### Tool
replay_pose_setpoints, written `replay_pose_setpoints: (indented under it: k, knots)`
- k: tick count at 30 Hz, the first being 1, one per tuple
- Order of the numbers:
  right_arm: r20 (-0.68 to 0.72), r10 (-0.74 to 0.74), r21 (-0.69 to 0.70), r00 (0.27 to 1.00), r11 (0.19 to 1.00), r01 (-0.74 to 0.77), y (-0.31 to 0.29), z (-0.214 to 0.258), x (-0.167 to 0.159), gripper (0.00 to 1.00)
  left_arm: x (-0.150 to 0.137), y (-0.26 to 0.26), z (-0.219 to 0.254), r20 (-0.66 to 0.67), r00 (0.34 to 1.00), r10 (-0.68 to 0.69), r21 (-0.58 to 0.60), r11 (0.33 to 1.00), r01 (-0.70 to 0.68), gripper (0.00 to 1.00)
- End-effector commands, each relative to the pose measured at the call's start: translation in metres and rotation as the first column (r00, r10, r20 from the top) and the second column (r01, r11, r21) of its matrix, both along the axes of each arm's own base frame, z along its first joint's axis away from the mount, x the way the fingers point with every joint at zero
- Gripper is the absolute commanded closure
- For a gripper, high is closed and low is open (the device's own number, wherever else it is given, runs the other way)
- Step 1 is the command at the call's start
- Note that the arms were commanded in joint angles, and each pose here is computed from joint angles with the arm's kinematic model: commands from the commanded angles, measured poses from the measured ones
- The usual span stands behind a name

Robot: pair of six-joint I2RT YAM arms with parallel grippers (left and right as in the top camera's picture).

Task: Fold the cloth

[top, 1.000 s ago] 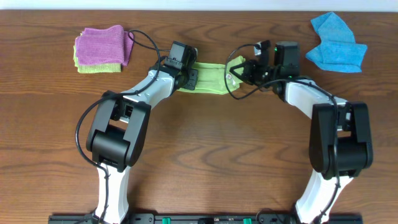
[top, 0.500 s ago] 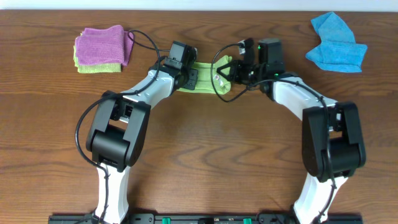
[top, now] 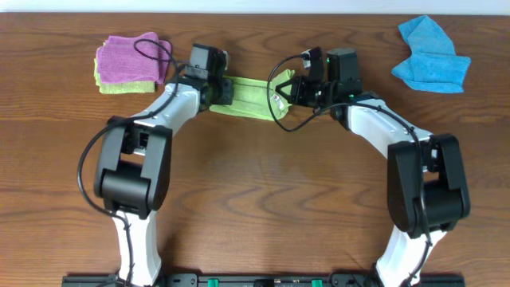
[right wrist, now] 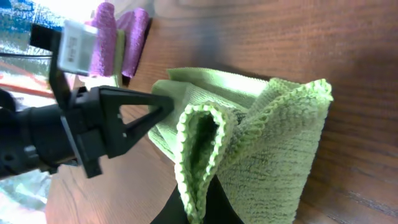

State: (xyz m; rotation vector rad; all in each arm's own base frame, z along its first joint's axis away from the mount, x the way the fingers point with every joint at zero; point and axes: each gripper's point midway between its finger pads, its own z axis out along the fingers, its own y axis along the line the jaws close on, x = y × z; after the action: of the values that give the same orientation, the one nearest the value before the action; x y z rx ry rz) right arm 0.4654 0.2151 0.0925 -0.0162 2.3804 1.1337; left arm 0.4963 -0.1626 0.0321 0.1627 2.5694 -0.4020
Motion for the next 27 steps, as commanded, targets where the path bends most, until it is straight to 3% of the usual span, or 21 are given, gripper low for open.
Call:
replay_pose_setpoints:
  k: [1, 9, 27]
  knots:
    - [0.069, 0.008, -0.003, 0.998, 1.0, -0.008, 0.003, 0.025, 0.005, 0.98, -0.003, -0.014, 0.031, 0.047, 0.998, -0.039, -0.032, 0.999, 0.041, 0.94]
    - [0.076, 0.011, -0.003, 0.997, 1.0, -0.011, 0.003, 0.03, 0.004, 0.98, -0.01, -0.024, 0.028, 0.029, 0.997, -0.065, -0.025, 0.998, 0.066, 0.94]
    - [0.136, 0.04, -0.039, 0.99, 0.999, -0.035, -0.001, 0.054, -0.005, 0.98, -0.013, -0.007, -0.012, -0.016, 0.996, -0.087, 0.112, 0.99, 0.089, 0.94]
